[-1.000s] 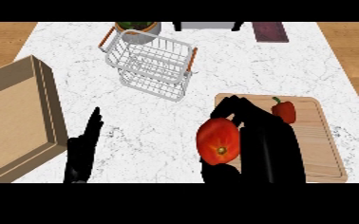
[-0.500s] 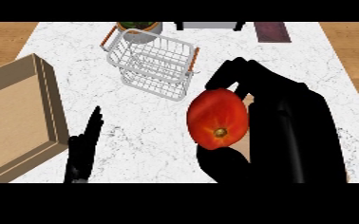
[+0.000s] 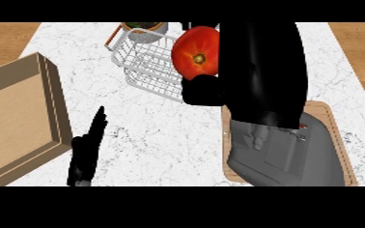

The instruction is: Pick the tomato from the cutting board and place it in the tiered basket

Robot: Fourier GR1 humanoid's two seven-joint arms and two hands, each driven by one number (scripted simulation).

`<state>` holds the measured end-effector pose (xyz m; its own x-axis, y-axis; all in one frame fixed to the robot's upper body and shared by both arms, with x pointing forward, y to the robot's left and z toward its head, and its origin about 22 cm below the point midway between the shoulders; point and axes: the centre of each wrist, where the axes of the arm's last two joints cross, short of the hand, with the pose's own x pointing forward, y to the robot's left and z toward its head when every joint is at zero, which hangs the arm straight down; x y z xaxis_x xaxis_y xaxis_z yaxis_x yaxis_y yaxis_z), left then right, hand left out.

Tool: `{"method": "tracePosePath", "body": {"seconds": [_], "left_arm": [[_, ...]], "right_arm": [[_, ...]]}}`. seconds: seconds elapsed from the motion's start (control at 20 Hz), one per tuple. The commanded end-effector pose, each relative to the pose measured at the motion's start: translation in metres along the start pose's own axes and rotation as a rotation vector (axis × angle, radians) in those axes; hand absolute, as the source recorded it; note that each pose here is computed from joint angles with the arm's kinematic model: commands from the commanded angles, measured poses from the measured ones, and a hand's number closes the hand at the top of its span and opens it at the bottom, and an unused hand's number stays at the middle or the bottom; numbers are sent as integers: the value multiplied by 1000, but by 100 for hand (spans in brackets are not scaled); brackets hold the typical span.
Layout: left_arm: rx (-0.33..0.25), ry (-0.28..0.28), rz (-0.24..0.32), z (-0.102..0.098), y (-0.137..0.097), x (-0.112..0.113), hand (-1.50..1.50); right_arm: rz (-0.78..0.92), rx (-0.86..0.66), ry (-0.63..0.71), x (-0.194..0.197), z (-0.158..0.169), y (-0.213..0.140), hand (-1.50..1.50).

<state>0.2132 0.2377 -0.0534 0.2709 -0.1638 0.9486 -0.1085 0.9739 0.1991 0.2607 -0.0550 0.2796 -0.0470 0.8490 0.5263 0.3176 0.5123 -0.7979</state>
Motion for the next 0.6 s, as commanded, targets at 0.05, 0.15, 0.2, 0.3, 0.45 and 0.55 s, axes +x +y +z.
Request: {"method": "tracePosePath", "body": {"seconds": [0.05,0.15,0.2,0.3,0.45,0.55], "left_arm": [[-9,-11,7,6,6,-7,0],[-6,1,5,-1,-4,-11,0],[-14,-2,5,-6,-12,1,0],[-3,-1,-6,-12,12,-8,0],[-8,2,1,-3,7,-2,0],[-10,-20,-6,-10,11,-7,0]], "right_arm": [[0,33,149,28,-36,10,150],[-15,55,132,15,-57,27,150],[0,85,125,26,-54,31,150],[31,107,95,21,-67,52,150],[35,126,99,11,-85,63,150],[45,127,114,22,-80,83,150]]}}
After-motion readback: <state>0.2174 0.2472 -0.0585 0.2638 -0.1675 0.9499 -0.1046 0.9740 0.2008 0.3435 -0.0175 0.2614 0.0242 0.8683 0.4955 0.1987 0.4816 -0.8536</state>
